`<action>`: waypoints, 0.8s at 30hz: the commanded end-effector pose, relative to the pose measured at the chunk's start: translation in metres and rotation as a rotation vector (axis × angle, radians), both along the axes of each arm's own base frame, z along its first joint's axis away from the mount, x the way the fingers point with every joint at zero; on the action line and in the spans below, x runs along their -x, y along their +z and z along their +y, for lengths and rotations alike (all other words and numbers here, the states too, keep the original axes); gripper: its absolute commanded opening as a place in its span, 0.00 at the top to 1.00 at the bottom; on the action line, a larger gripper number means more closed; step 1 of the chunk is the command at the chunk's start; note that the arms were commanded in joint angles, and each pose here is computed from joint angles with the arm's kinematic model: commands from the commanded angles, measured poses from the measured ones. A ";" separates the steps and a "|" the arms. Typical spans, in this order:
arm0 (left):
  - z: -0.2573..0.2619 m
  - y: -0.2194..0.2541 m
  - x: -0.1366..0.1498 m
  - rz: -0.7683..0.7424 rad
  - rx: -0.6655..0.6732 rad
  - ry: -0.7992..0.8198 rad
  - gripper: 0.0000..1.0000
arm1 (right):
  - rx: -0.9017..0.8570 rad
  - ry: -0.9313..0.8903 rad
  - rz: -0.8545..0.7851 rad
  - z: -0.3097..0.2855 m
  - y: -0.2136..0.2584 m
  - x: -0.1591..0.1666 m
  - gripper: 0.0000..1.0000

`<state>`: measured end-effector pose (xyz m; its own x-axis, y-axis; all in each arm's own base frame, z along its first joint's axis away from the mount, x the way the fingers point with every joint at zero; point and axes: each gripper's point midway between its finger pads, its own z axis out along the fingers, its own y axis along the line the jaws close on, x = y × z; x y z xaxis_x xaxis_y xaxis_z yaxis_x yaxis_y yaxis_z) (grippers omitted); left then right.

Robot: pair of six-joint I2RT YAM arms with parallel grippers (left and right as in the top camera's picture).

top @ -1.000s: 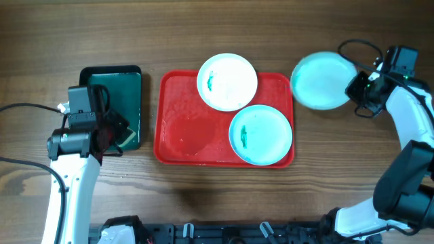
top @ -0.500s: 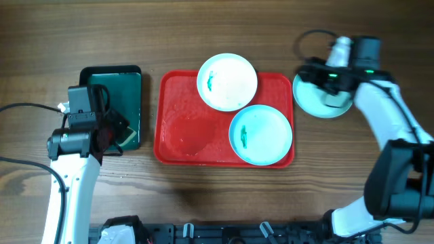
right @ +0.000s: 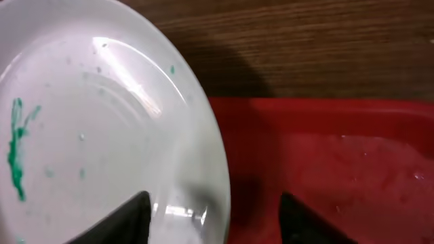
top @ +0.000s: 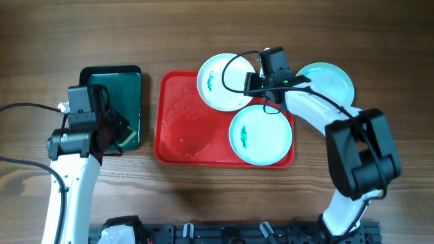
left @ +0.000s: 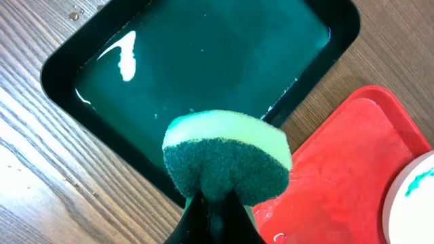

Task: Clean dirty plates on tray and stack at the side
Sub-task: 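Reach the right gripper to the top plate rim and grip it, then scrub the top plate with the sponge in the left gripper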

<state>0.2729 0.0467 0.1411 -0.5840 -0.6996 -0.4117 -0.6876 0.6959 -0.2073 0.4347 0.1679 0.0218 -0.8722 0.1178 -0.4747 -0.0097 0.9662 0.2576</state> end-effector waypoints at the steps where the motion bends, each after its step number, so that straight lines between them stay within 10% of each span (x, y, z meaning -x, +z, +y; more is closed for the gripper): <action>1: 0.000 -0.001 -0.001 -0.001 0.009 0.004 0.96 | -0.053 0.014 0.038 0.011 -0.015 0.003 0.67; 9: -0.002 -0.001 -0.001 -0.003 0.019 0.000 0.96 | -0.142 0.155 0.081 0.060 -0.012 0.029 0.93; 24: -0.063 0.002 -0.012 -0.039 0.175 -0.262 0.96 | -0.052 0.217 0.179 0.107 -0.027 0.087 0.74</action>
<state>0.2821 0.0032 0.1429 -0.6869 -0.6452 -0.3343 -0.5533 0.7627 -0.3350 0.3477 0.2857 0.0046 -0.9414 -0.0942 -0.3239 -0.2182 0.9023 0.3718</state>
